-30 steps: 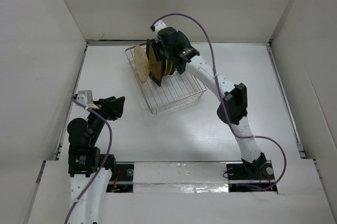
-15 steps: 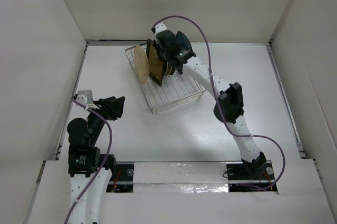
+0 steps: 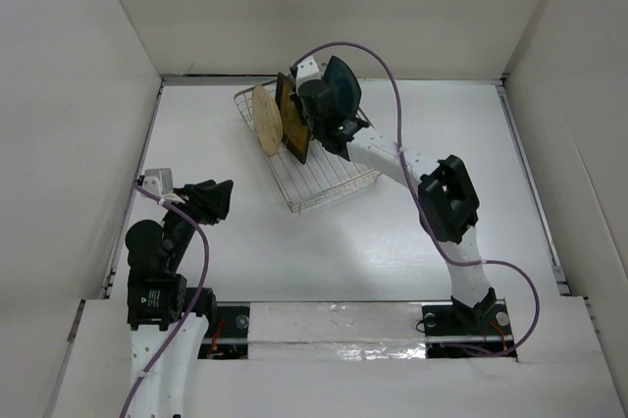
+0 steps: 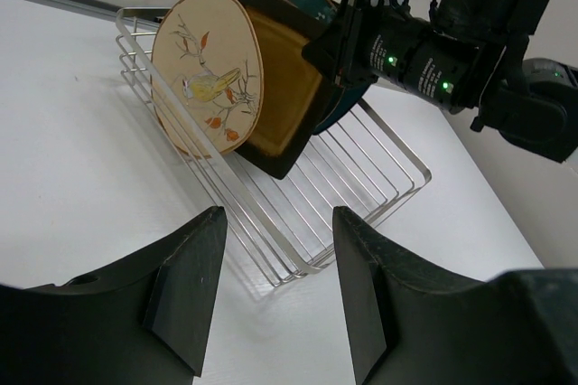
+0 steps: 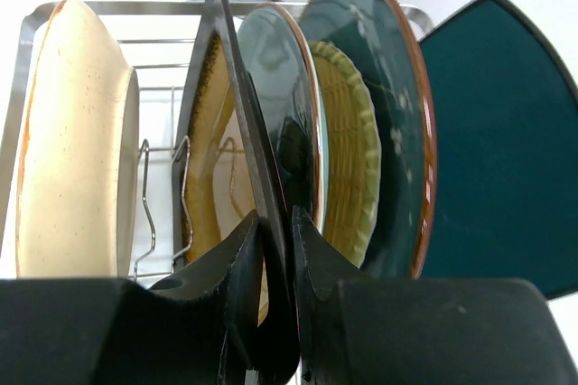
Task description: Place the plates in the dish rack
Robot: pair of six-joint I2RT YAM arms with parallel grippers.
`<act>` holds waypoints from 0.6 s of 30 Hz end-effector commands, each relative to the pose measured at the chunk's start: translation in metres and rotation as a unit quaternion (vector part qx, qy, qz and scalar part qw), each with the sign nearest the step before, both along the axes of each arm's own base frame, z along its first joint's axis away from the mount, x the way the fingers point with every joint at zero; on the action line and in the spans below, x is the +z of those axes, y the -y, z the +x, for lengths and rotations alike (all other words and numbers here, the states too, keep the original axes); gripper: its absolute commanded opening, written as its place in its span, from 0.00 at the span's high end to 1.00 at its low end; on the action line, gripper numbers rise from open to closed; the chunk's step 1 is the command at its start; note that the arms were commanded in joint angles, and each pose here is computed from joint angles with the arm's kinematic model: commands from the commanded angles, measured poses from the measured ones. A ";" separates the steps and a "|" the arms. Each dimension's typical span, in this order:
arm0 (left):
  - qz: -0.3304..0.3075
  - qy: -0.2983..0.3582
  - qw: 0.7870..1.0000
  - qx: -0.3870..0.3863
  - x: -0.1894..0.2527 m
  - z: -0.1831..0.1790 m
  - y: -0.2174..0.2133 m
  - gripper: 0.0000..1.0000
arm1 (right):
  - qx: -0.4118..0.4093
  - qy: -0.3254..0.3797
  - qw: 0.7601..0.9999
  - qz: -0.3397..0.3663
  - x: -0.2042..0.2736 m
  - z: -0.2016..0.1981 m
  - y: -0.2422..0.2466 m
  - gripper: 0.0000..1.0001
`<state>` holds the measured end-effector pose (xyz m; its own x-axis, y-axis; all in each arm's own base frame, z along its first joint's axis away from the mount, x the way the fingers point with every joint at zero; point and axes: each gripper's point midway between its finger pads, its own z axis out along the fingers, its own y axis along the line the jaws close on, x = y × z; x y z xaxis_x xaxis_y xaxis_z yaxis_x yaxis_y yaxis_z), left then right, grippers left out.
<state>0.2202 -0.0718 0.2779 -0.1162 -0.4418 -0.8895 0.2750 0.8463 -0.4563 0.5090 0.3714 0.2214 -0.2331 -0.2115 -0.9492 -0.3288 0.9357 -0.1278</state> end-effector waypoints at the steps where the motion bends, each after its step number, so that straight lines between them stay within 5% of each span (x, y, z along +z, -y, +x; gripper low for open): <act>1: 0.002 0.025 1.000 -0.005 0.011 0.001 0.002 0.53 | -0.038 0.133 0.984 0.115 0.105 -0.003 0.006 1.00; 18: 0.002 0.021 1.000 -0.001 0.010 0.002 0.001 0.53 | -0.139 0.241 0.943 0.182 0.151 -0.027 0.020 1.00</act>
<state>0.2203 -0.0717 0.2777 -0.1166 -0.4419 -0.8895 0.2740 0.8465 -0.4565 0.4889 0.3661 0.2462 -0.0378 -0.1597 -0.9864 -0.1398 0.9783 -0.1530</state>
